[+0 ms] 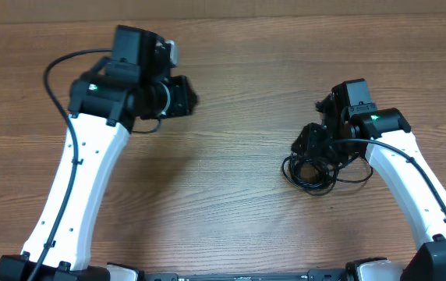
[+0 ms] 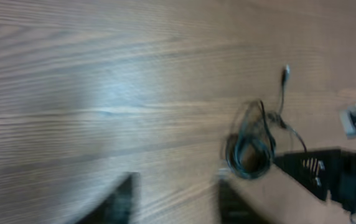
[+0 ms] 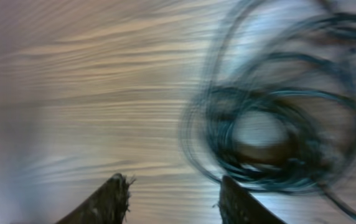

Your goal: Untangle cables

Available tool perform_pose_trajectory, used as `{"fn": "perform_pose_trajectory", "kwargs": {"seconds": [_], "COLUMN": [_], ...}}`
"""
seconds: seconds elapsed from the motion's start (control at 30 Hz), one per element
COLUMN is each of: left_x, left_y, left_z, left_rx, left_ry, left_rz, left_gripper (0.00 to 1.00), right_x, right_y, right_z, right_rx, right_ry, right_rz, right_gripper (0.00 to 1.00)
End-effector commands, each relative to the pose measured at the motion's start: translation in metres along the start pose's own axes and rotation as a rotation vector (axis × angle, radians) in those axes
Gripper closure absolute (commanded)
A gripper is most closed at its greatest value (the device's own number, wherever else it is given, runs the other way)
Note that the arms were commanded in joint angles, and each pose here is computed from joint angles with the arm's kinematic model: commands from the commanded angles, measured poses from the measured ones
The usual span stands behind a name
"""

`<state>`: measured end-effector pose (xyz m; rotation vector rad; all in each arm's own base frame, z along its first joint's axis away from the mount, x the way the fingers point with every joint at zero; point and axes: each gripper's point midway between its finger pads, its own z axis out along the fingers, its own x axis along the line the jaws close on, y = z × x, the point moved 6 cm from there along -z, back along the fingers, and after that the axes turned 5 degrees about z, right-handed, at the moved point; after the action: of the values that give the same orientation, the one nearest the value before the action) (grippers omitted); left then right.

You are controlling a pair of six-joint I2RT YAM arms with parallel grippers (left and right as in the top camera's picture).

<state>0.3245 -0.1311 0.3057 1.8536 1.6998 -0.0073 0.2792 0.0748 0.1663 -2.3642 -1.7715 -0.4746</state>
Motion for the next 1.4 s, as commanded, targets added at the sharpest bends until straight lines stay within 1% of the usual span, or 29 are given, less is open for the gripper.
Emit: {"fn": "perform_pose_trajectory", "kwargs": {"seconds": [0.0, 0.07, 0.13, 0.2, 0.3, 0.43, 0.5, 0.73, 0.8, 0.97, 1.1, 1.27, 1.3, 1.33, 1.37], "left_x": [-0.024, -0.035, -0.045, -0.055, -0.070, -0.092, -0.099, -0.111, -0.114, -0.122, -0.125, -0.124, -0.124, -0.123, -0.122], "left_y": [-0.008, -0.015, -0.022, -0.030, -0.044, -0.063, -0.072, -0.109, -0.120, -0.144, -0.154, -0.157, -0.157, -0.157, -0.157], "left_z": [0.010, 0.023, 0.039, 0.057, 0.089, 0.130, 0.148, 0.210, 0.227, 0.258, 0.271, 0.282, 0.283, 0.284, 0.284], "left_rx": [0.047, 0.089, 0.137, 0.189, 0.272, 0.369, 0.405, 0.528, 0.553, 0.600, 0.617, 0.615, 0.614, 0.613, 0.611], "left_ry": [-0.050, -0.060, -0.067, -0.068, -0.066, -0.100, -0.100, -0.029, -0.009, -0.010, -0.019, -0.023, -0.023, -0.017, -0.015], "left_rz": [0.066, 0.094, 0.111, 0.100, 0.075, 0.060, 0.032, -0.127, -0.155, -0.147, -0.135, -0.131, -0.131, -0.130, -0.129], "left_gripper": [0.38, 0.36, 0.36, 0.36, 0.39, 0.47, 0.48, 0.50, 0.55, 0.62, 0.63, 0.64, 0.65, 0.70, 0.77], "right_x": [-0.029, -0.035, -0.041, -0.048, -0.063, -0.079, -0.083, -0.085, -0.085, -0.085, -0.085, -0.085, -0.085, -0.085, -0.085], "right_y": [0.012, 0.015, 0.018, 0.021, 0.026, 0.025, 0.024, 0.022, 0.021, 0.020, 0.020, 0.019, 0.019, 0.019, 0.018], "right_z": [-0.006, -0.012, -0.019, -0.026, -0.037, -0.043, -0.044, -0.045, -0.045, -0.045, -0.045, -0.045, -0.045, -0.045, -0.045], "right_rx": [-0.085, -0.089, -0.093, -0.096, -0.101, -0.086, -0.078, -0.070, -0.066, -0.060, -0.060, -0.056, -0.054, -0.052, -0.051], "right_ry": [-0.187, -0.201, -0.205, -0.211, -0.220, -0.236, -0.241, -0.244, -0.246, -0.248, -0.248, -0.250, -0.250, -0.251, -0.251], "right_rz": [0.103, 0.129, 0.158, 0.189, 0.247, 0.310, 0.322, 0.323, 0.324, 0.325, 0.325, 0.326, 0.327, 0.327, 0.327], "right_gripper": [0.49, 0.45, 0.39, 0.36, 0.30, 0.27, 0.25, 0.21, 0.21, 0.20, 0.20, 0.20, 0.20, 0.20, 0.20]}}
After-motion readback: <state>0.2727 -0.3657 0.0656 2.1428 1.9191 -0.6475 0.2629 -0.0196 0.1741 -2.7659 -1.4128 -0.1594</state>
